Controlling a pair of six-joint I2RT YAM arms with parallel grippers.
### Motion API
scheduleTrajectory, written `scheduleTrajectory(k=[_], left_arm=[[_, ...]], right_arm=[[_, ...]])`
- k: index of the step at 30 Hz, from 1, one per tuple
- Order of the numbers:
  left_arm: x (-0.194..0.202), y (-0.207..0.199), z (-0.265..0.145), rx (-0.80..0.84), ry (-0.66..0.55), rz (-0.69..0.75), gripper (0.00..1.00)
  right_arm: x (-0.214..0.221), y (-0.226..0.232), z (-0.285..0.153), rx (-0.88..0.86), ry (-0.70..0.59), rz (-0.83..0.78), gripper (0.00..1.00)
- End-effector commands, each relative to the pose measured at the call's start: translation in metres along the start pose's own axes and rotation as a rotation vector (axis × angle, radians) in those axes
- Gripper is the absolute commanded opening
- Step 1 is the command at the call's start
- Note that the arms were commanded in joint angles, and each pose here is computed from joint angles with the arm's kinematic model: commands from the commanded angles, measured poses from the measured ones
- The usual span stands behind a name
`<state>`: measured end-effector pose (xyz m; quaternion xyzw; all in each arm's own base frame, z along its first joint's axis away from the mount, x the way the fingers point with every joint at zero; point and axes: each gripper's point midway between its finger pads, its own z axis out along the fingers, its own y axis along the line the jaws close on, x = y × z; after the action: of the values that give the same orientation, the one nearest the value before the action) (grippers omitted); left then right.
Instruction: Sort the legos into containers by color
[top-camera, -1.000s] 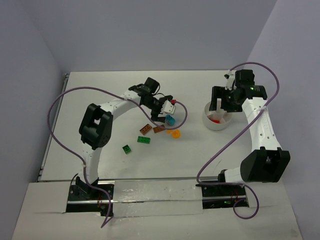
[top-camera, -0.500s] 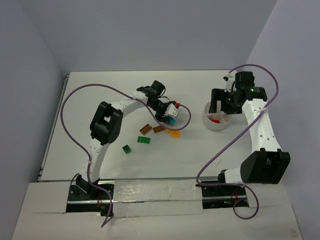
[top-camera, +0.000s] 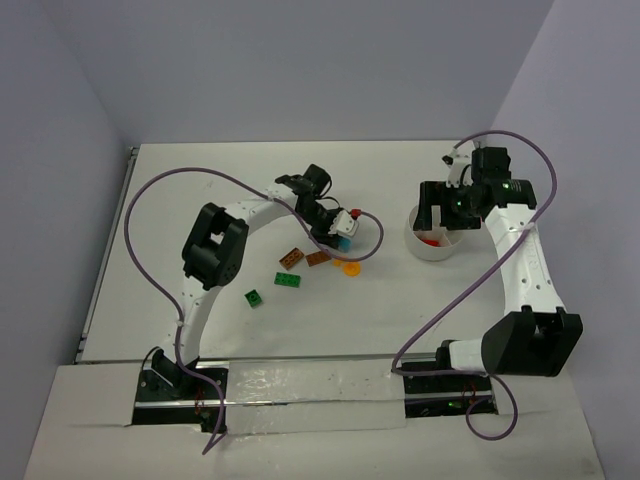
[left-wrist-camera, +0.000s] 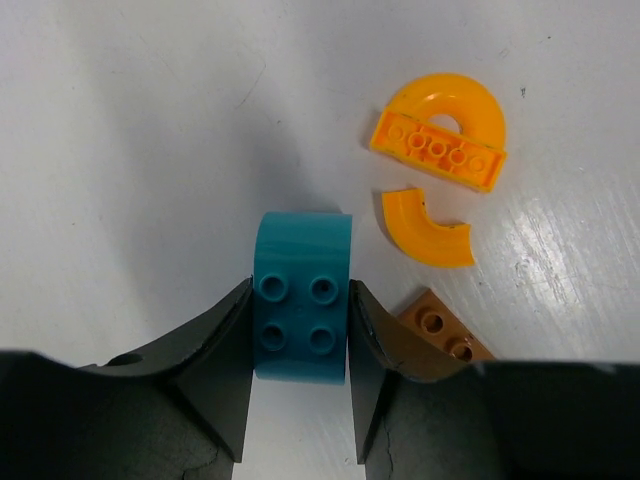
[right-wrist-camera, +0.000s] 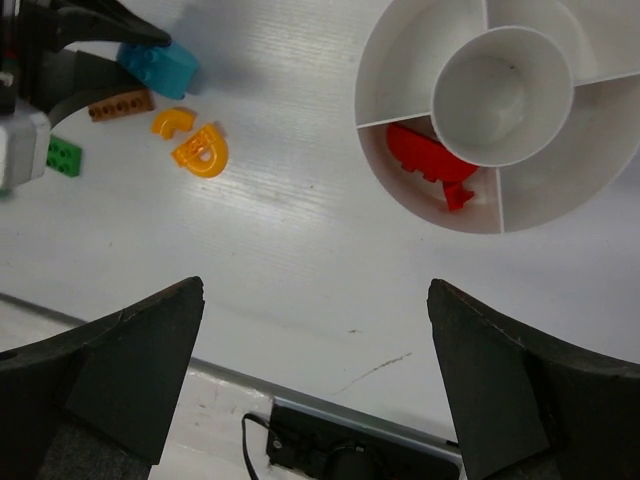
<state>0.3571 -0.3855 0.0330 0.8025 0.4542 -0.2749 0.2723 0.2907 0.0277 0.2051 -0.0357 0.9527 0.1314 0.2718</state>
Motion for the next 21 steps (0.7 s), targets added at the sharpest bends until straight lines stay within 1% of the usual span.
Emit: scheduleTrajectory(k=[1, 4, 6, 9, 11, 14, 15, 16, 17, 19, 21], left_arm=[[-0.041, 0.003, -0.024, -0.022, -0.062, -0.033, 0.15], [-0.077, -0.003, -0.049, -0.021, -0.157, -0.098, 0.04], [-0.113, -0.011, -0.077, -0.019, -0.269, -0.153, 0.0], [-0.151, -0.026, -0.112, -0.001, -0.397, -0.227, 0.0], [-0.175, -0.042, -0.132, 0.033, -0.479, -0.302, 0.0], [-0.207, -0.046, -0.157, 0.035, -0.58, -0.43, 0.0], [-0.21, -0.056, -0.161, 0.067, -0.586, -0.511, 0.0], [-0.215, -0.056, -0.166, 0.052, -0.611, -0.458, 0.0], [-0.226, -0.062, -0.176, 0.082, -0.653, -0.49, 0.0], [-0.237, -0.067, -0.184, 0.125, -0.69, -0.553, 0.0], [-0.24, -0.073, -0.186, 0.162, -0.705, -0.636, 0.0]], right_arm=[[-0.002, 0.018, -0.014, -0.089, -0.075, -0.071, 0.99], [-0.001, 0.026, -0.017, -0.136, -0.09, -0.104, 0.99], [0.0, 0.037, -0.02, -0.2, -0.098, -0.133, 0.98], [0.001, 0.053, -0.026, -0.286, -0.115, -0.163, 0.96], [0.0, 0.062, -0.032, -0.334, -0.134, -0.177, 0.95], [-0.004, 0.086, -0.044, -0.443, -0.149, -0.177, 0.92], [-0.005, 0.094, -0.047, -0.473, -0.147, -0.182, 0.91], [-0.006, 0.099, -0.05, -0.482, -0.151, -0.2, 0.9], [-0.007, 0.115, -0.057, -0.539, -0.155, -0.22, 0.9], [-0.006, 0.145, -0.071, -0.643, -0.153, -0.26, 0.89], [-0.007, 0.162, -0.083, -0.715, -0.159, -0.28, 0.88]])
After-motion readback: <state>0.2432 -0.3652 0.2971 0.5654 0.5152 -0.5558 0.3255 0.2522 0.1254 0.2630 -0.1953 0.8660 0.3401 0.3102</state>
